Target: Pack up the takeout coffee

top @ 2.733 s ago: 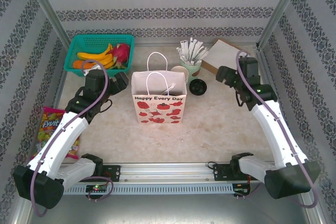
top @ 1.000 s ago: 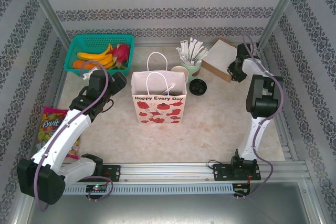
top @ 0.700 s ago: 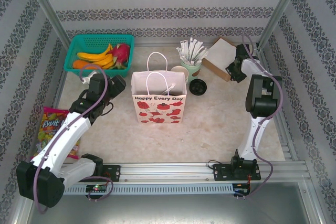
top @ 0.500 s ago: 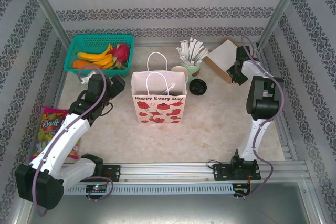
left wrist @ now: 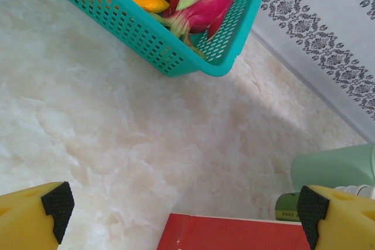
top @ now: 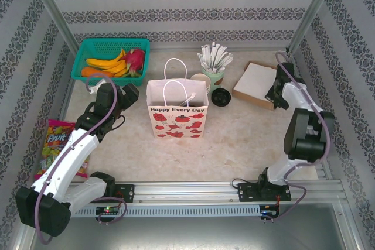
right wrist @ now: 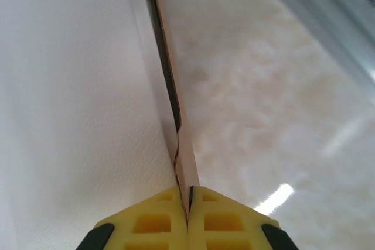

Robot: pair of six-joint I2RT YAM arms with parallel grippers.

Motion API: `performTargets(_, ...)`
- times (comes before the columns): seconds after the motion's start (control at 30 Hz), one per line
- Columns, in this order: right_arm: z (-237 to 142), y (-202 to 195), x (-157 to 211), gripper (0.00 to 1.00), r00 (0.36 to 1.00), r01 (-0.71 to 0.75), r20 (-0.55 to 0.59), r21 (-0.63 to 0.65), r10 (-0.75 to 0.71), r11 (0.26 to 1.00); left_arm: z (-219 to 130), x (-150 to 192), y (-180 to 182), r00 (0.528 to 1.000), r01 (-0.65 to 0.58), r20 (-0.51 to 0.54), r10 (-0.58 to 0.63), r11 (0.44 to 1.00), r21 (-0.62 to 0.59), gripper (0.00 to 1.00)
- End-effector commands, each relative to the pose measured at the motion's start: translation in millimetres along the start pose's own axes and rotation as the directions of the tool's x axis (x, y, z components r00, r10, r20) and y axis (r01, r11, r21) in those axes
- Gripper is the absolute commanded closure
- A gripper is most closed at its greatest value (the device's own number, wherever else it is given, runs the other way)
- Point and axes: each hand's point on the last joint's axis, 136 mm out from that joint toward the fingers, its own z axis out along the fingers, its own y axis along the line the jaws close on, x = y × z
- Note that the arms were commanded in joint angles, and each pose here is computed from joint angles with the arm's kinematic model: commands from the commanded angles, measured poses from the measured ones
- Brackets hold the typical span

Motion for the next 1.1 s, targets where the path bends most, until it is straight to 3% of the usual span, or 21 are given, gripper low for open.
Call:
performTargets(0.0, -26.8, -32.9, 12.9, 1.00, 0.994, 0.103, 0.021, 0.066, -0.104, 0.993, -2.4, -11.7, -2.2, 0.999, -0.009, 0.051, 0.008, 1.000, 0.018, 0.00)
performTargets(0.17, -49.7, -50.3, 60.5, 1.00, 0.986, 0.168, -0.027, 0.005, -0.167, 0.986, -5.0, -12.9, -5.8, 0.998, -0.032, 0.064, 0.029, 0.998, 0.047, 0.00)
performTargets(0.57, -97.2, -68.3, 154.2, 1.00, 0.968, 0.054, -0.240, -0.101, -0.077, 0.993, -4.2, -3.2, -8.2, 0.997, -0.077, 0.016, 0.076, 0.995, 0.066, 0.00)
performTargets(0.7, -114.8, -81.1, 157.5, 1.00, 0.973, 0.073, -0.218, -0.034, -0.079, 0.997, -4.3, -1.6, -6.1, 0.997, -0.071, 0.015, 0.070, 0.995, 0.064, 0.00)
performTargets(0.83, -119.4, -81.9, 170.6, 1.00, 0.951, 0.101, -0.290, -0.024, -0.104, 0.995, -4.5, -2.4, -5.8, 0.997, -0.070, 0.016, 0.069, 0.996, 0.060, 0.00)
performTargets(1.07, -123.0, -71.6, 188.7, 1.00, 0.908, 0.248, -0.334, -0.054, -0.251, 0.967, -6.1, -2.8, -3.6, 0.997, -0.071, 0.022, 0.070, 0.996, 0.054, 0.00)
